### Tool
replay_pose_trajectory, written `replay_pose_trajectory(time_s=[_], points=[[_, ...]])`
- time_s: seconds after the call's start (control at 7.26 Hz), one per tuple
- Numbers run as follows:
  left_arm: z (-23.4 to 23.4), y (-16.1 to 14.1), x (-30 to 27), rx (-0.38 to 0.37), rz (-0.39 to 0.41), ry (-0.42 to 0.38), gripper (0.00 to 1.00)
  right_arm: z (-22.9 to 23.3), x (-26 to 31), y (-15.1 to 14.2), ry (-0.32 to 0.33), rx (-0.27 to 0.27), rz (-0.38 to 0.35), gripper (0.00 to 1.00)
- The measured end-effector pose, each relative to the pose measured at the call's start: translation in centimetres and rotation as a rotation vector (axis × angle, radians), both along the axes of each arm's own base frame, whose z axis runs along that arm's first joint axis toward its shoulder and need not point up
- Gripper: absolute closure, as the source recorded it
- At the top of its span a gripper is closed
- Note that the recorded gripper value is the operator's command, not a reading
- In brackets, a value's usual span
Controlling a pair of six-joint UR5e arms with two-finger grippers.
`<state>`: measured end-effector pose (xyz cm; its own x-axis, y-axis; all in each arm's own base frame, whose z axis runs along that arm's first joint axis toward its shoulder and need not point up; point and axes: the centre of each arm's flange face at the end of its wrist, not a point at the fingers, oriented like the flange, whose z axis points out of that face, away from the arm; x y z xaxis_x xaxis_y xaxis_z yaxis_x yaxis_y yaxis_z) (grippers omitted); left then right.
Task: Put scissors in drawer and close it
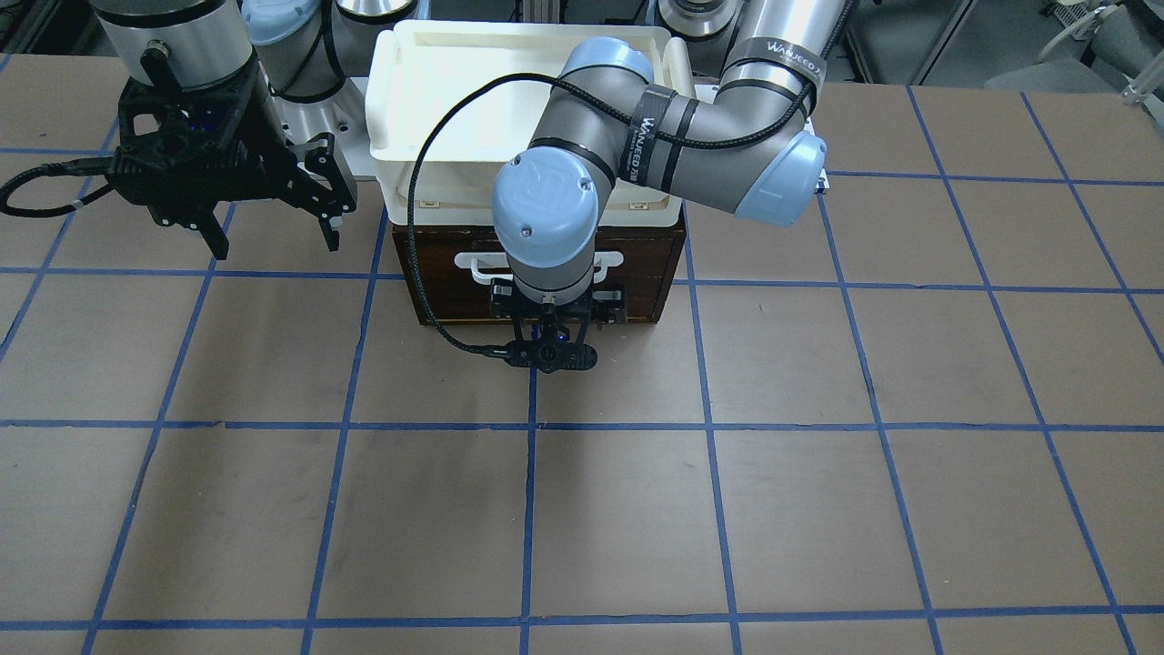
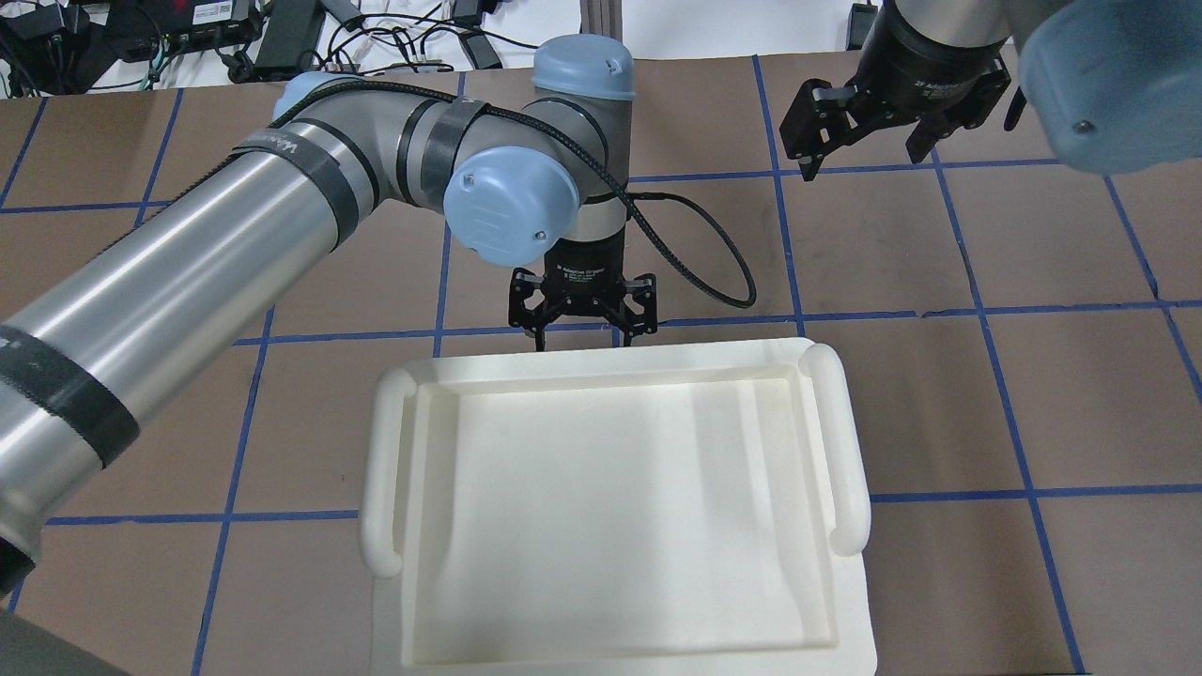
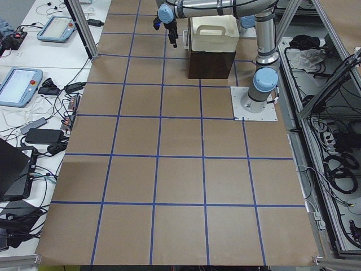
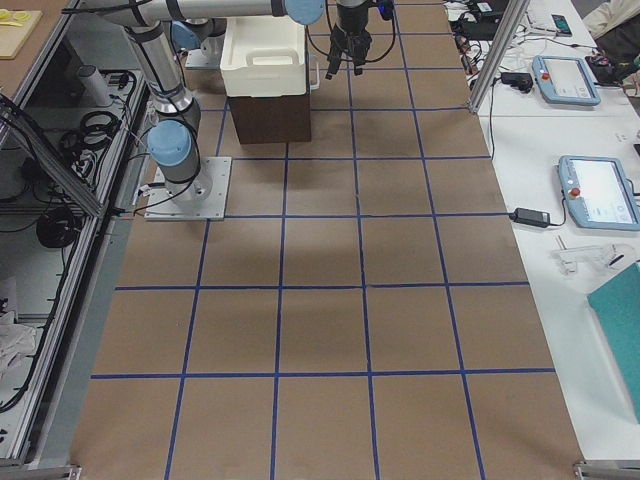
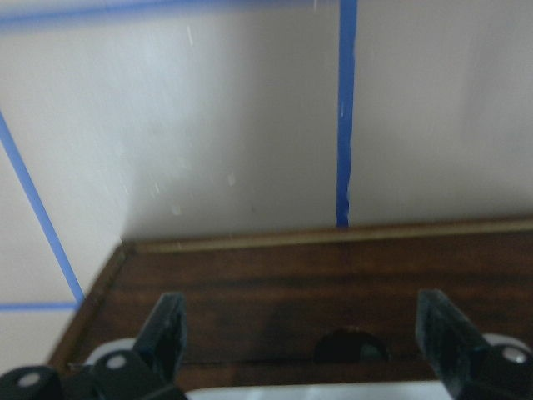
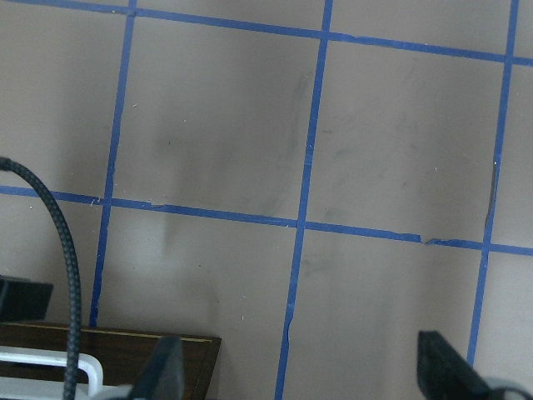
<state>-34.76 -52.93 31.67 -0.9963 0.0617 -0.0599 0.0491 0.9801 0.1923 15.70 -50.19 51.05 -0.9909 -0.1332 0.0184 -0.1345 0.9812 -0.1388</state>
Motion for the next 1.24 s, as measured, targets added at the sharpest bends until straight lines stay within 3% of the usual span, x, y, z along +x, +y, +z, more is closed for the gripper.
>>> replay_pose_trajectory(time_s=[0.28,0.41,0.69,0.96,1.24], points=[[6.1,-2.7,5.0,-0.182,0.02,-0.036,0.0,0.0,0.0,0.0,0.0,0.0,0.0,0.0],[10.0,-2.5,7.3,-0.248,0.033,-0.038,0.0,0.0,0.0,0.0,0.0,0.0,0.0,0.0],[18.0,0.6,10.8,-0.343,0.018,-0.026,0.0,0.0,0.0,0.0,0.0,0.0,0.0,0.0],[21.7,4.1,14.3,-0.308,0.032,-0.047,0.0,0.0,0.0,0.0,0.0,0.0,0.0,0.0],[22.9,5.1,17.0,-0.283,0.053,-0.053,0.0,0.0,0.0,0.0,0.0,0.0,0.0,0.0]])
